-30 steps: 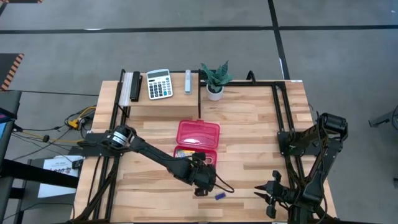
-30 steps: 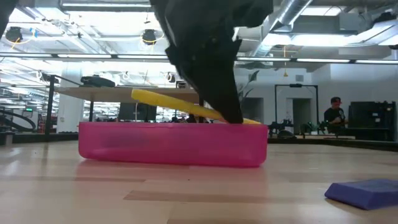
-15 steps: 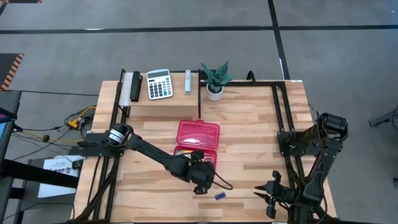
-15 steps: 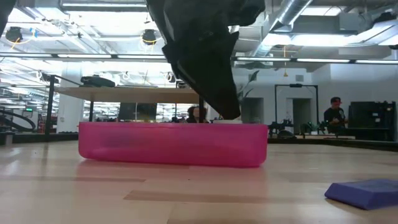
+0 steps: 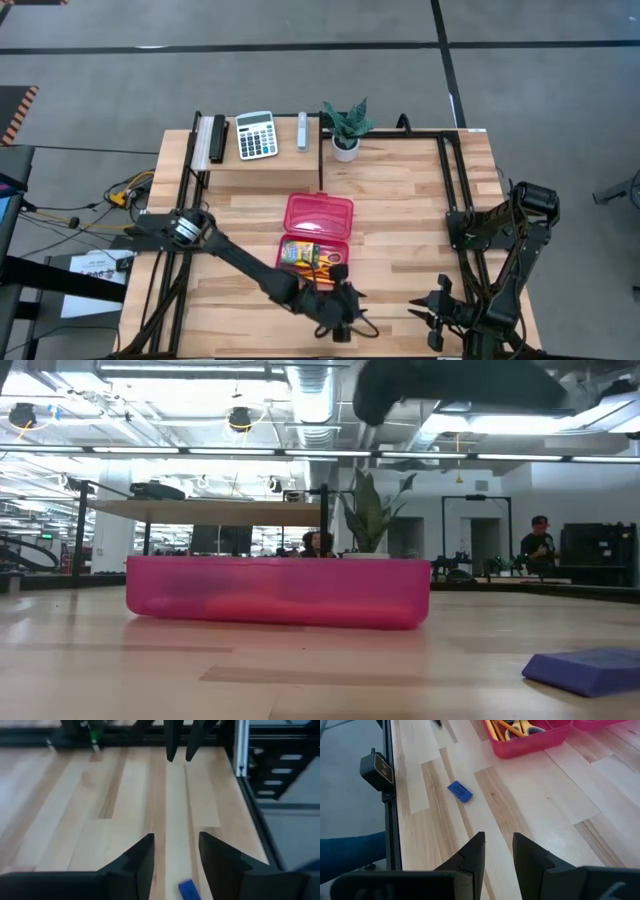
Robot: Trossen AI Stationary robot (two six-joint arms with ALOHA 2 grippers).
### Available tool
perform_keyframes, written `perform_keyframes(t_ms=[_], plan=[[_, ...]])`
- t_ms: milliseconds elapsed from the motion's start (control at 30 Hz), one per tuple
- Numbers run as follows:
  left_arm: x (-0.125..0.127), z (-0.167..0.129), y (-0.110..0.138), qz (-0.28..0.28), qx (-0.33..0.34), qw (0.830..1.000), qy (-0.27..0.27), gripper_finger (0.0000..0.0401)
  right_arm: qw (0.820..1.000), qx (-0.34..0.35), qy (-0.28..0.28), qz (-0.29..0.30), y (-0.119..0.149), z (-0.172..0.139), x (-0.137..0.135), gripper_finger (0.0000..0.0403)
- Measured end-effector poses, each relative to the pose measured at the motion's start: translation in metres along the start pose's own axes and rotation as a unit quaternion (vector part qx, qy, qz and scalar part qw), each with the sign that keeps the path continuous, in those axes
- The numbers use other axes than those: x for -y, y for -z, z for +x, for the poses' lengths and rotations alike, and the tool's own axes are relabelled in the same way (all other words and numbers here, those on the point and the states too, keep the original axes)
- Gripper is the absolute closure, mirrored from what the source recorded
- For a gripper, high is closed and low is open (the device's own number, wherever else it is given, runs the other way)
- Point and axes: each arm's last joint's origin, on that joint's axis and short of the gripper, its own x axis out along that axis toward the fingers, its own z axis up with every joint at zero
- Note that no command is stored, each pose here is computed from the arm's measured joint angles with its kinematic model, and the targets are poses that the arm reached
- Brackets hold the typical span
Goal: Pack school essentials
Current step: Put the purple eraser into the school red supply box
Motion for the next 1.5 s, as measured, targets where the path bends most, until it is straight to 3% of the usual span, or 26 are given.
perform_keyframes(t_ms=[167, 433, 600, 800, 1167, 1267, 1433, 1500], plan=[[0.017, 0.02, 0.026, 0.005, 0.028, 0.999, -0.037, 0.0252, 1.0, 0.0, -0.003, 0.004, 0.0, 0.0, -0.001, 0.0295], [0.037, 0.03, 0.058, -0.015, 0.012, 0.999, -0.041, 0.0252, 1.0, 0.001, -0.011, 0.016, 0.0, 0.0, -0.003, 0.0295], [0.047, 0.034, 0.081, 0.006, -0.004, 0.999, -0.054, 0.0252, 1.0, 0.001, -0.016, 0.022, 0.0, 0.0, -0.005, 0.0295], [0.044, 0.04, 0.089, 0.008, -0.009, 0.997, -0.075, 0.0252, 1.0, 0.002, -0.018, 0.021, 0.0, 0.0, -0.005, 0.0295], [0.036, 0.052, 0.098, 0.016, -0.038, 0.998, -0.052, 0.0255, 1.0, 0.002, -0.018, 0.019, 0.0, 0.0, -0.005, 0.0295], [0.032, 0.054, 0.097, 0.012, -0.044, 0.998, -0.043, 0.0282, 1.0, 0.002, -0.017, 0.018, 0.0, 0.0, -0.005, 0.0295], [0.023, 0.057, 0.098, -0.021, -0.08, 0.996, -0.03, 0.0372, 1.0, 0.001, -0.018, 0.017, 0.0, 0.0, -0.005, 0.0295], [0.022, 0.058, 0.098, -0.031, -0.086, 0.995, -0.024, 0.0391, 1.0, 0.001, -0.018, 0.017, 0.0, 0.0, -0.005, 0.0295]])
